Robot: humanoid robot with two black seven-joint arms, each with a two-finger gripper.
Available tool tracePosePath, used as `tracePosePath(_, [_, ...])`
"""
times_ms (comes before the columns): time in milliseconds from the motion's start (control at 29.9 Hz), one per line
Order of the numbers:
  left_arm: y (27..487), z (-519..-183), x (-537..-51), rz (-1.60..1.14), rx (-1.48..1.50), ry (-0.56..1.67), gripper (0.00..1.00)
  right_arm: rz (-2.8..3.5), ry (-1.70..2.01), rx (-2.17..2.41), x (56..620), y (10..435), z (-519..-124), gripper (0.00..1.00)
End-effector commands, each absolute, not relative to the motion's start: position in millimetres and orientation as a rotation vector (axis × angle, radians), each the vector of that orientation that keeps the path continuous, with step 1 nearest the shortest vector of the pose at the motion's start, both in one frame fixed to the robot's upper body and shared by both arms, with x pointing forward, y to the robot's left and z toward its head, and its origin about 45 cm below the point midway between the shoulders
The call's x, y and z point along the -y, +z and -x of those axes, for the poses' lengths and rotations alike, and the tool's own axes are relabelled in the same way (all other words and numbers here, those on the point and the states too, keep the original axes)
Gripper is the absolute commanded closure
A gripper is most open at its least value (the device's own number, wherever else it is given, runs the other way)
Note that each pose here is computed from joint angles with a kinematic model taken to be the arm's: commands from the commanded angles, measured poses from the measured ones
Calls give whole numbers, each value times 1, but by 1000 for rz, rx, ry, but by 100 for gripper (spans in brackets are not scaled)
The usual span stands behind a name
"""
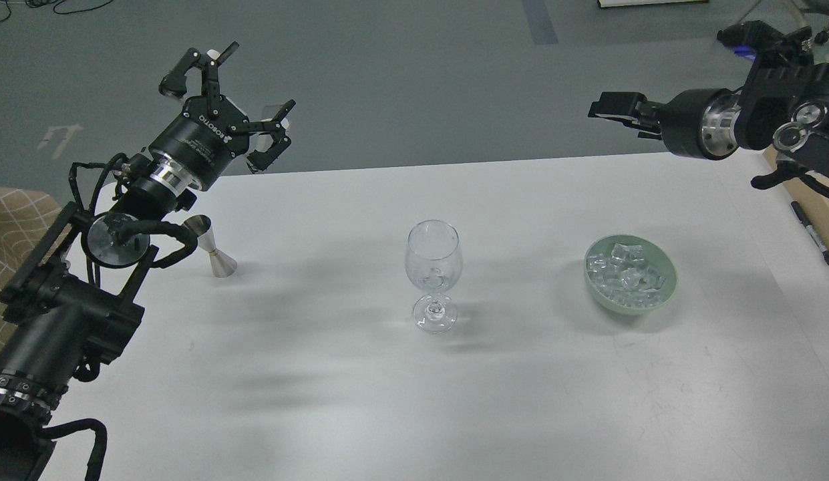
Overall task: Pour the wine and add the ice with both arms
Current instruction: 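Move the right gripper down toward the green ice bowl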
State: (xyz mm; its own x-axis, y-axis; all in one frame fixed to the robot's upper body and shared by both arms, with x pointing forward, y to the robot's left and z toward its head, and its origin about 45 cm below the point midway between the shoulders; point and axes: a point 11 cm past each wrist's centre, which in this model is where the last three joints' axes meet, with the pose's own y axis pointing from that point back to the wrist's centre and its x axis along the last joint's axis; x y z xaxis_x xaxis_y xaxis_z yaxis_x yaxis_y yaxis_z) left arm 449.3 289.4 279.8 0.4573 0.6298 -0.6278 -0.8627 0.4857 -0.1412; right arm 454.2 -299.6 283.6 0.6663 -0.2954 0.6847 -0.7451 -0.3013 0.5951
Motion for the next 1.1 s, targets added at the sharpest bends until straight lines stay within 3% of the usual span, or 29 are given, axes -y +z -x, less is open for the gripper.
tracePosePath(0, [280,-449,-289,483,-546,965,2,-1866,582,764,296,270,-446,1])
tracePosePath(568, [280,-450,-286,485,-548,958,2,-1780,619,502,309,219,-389,2])
tracePosePath(1070, [279,-450,-285,486,-551,957,2,-1809,691,413,308,216,-376,2])
